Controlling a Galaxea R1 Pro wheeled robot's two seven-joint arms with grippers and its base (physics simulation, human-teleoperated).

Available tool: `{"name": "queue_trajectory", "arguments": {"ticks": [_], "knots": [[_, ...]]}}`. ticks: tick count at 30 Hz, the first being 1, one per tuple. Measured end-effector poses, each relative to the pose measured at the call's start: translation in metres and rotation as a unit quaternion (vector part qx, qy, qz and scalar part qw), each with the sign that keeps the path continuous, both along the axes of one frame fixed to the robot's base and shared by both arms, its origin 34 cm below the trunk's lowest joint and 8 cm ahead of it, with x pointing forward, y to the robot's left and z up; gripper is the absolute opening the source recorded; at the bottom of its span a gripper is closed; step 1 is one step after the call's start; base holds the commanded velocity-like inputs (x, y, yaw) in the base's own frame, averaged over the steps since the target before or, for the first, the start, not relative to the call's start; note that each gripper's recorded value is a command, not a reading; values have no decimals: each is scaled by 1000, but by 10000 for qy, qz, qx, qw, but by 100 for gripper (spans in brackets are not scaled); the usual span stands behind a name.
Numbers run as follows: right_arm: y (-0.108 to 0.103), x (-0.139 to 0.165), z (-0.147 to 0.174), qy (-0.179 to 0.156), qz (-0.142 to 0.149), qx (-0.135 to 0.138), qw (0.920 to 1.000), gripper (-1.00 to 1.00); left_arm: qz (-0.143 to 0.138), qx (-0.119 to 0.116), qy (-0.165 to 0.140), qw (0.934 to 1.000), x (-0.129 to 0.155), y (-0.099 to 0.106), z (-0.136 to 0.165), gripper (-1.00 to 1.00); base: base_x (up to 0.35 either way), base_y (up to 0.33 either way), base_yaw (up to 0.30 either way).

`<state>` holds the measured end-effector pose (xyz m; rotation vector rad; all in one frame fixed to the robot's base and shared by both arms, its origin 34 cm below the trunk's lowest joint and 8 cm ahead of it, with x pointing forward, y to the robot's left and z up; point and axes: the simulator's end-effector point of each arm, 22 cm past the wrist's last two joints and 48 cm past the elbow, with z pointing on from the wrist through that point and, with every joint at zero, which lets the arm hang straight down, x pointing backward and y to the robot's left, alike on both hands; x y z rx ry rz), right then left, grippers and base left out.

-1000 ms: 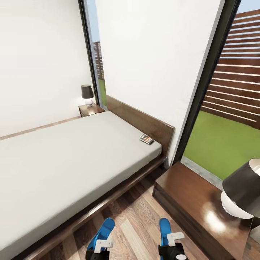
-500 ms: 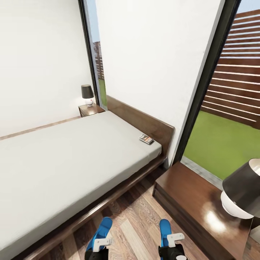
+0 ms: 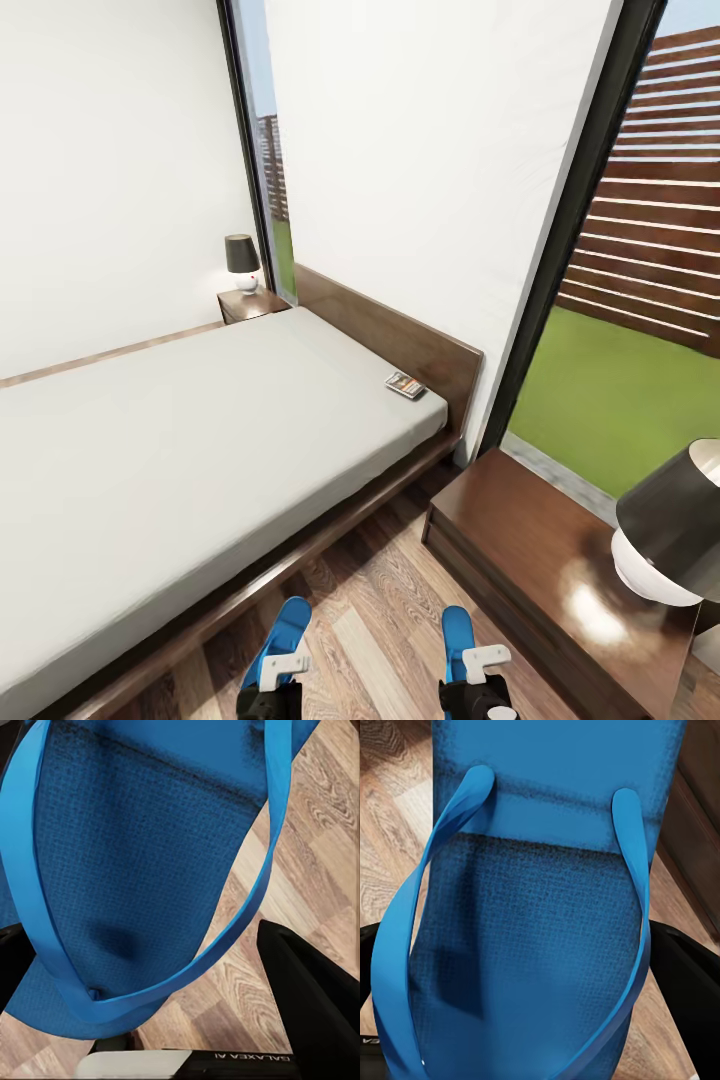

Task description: In the bedroom, move the book from the bed onto either nightstand, and place the two sandals side by side next to the bed.

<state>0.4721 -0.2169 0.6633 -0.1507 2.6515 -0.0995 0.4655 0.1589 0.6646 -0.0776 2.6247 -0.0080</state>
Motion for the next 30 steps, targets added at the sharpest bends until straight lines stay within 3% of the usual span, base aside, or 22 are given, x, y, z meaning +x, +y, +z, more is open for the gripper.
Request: {"name": "queue_trajectory", "arguments": {"ticks": [8, 18, 21, 26, 30], "knots": [[0, -1, 0, 23, -6, -13, 10000, -100, -73, -18, 264, 9996, -4, -3, -3, -100, 0, 0, 24], [3, -4, -3, 106, 25, 47, 9999, -100, -121, -64, 460, 9988, -8, -8, -5, -100, 0, 0, 217], [18, -8, -5, 177, 205, 368, 9990, -100, -130, -69, 470, 9988, -9, -8, -5, -100, 0, 0, 211], [60, -26, -7, 564, 682, 1288, 9877, -100, -144, -74, 475, 9987, -9, -9, -6, -100, 0, 0, 64], [67, -31, -6, 654, 754, 1447, 9844, -100, -146, -70, 476, 9987, -9, -8, -6, -100, 0, 0, 25]]}}
